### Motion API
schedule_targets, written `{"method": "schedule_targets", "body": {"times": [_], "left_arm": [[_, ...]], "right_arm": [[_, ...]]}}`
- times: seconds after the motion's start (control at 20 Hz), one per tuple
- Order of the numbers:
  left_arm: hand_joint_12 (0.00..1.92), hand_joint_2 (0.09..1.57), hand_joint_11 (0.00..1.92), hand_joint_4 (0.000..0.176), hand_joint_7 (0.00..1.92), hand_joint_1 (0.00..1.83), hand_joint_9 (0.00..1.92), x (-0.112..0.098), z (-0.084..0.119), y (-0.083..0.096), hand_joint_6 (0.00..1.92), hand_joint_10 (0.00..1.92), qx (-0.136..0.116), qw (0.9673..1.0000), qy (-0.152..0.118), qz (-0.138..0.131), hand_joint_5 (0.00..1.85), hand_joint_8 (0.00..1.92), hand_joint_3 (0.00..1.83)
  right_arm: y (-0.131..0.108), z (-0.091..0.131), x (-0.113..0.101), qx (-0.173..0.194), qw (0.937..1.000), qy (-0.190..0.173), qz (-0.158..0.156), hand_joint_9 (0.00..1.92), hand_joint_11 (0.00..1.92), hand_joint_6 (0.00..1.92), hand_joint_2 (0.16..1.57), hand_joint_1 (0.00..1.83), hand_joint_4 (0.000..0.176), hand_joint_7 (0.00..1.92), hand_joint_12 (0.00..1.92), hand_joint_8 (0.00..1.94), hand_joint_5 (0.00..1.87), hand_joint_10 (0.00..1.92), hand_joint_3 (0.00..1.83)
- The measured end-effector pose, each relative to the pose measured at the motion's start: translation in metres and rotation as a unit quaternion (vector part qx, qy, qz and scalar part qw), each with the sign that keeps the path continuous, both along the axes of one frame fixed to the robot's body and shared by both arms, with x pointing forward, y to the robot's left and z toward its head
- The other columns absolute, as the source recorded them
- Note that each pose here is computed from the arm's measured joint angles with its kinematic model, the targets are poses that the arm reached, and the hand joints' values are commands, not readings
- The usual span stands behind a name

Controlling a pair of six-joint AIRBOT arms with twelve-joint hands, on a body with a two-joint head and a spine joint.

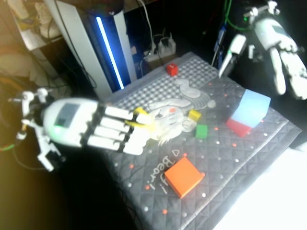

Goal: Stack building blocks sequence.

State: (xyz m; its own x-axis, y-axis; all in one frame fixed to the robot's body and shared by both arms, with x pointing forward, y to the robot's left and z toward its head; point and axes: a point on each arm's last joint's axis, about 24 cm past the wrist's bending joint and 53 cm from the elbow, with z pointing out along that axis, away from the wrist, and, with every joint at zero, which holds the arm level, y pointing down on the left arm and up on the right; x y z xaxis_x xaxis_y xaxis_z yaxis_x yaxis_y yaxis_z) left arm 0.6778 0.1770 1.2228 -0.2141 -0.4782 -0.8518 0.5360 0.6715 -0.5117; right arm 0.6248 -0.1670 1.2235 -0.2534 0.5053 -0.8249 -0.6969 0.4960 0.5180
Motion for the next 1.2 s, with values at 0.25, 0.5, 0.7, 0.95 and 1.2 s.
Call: {"method": "schedule_targets", "body": {"times": [0.25, 0.5, 0.7, 0.95, 1.2], "left_arm": [[0.0, 0.85, 0.0, 0.128, 0.0, 0.73, 0.0, -0.062, -0.027, 0.004, 0.03, 0.0, -0.008, 0.9993, 0.023, -0.028, 0.16, 0.0, 0.0], [0.0, 0.86, 0.0, 0.148, 0.01, 0.7, 0.0, -0.061, -0.041, 0.024, 0.0, 0.0, -0.042, 0.9977, 0.053, -0.002, 0.09, 0.0, 0.01], [0.01, 0.87, 0.02, 0.143, 0.03, 0.71, 0.0, -0.06, -0.041, 0.025, 0.0, 0.0, -0.048, 0.9973, 0.054, -0.001, 0.09, 0.01, 0.01], [0.04, 0.89, 0.06, 0.165, 0.03, 0.68, 0.0, -0.06, -0.047, 0.021, 0.0, 0.0, -0.053, 0.9966, 0.063, -0.002, 0.08, 0.0, 0.01], [0.05, 0.89, 0.04, 0.174, 0.03, 0.72, 0.01, -0.061, -0.054, 0.021, 0.0, 0.0, -0.051, 0.9959, 0.074, -0.002, 0.09, 0.0, 0.0]], "right_arm": [[0.037, -0.009, -0.023, 0.012, 0.9978, 0.012, 0.064, 0.28, 0.33, 0.0, 1.0, 0.59, 0.13, 0.3, 0.06, 0.0, 0.28, 0.0, 0.0], [0.052, -0.046, -0.015, -0.013, 0.9954, 0.061, 0.073, 0.24, 0.19, 0.01, 0.96, 0.6, 0.144, 0.23, 0.15, 0.01, 0.17, 0.0, 0.0], [0.051, -0.073, -0.002, -0.04, 0.9932, 0.092, 0.059, 0.33, 0.01, 0.0, 0.92, 0.72, 0.169, 0.31, 0.94, 0.0, 0.26, 0.0, 0.0], [0.046, -0.072, 0.01, -0.043, 0.9938, 0.093, 0.042, 0.71, 0.49, 0.02, 1.04, 1.1, 0.009, 0.78, 1.59, 0.03, 0.68, 0.72, 0.0], [0.051, -0.05, 0.018, -0.025, 0.9963, 0.071, 0.043, 0.82, 0.69, 0.86, 1.16, 1.25, 0.0, 0.9, 1.56, 1.35, 0.92, 1.13, 0.0]]}}
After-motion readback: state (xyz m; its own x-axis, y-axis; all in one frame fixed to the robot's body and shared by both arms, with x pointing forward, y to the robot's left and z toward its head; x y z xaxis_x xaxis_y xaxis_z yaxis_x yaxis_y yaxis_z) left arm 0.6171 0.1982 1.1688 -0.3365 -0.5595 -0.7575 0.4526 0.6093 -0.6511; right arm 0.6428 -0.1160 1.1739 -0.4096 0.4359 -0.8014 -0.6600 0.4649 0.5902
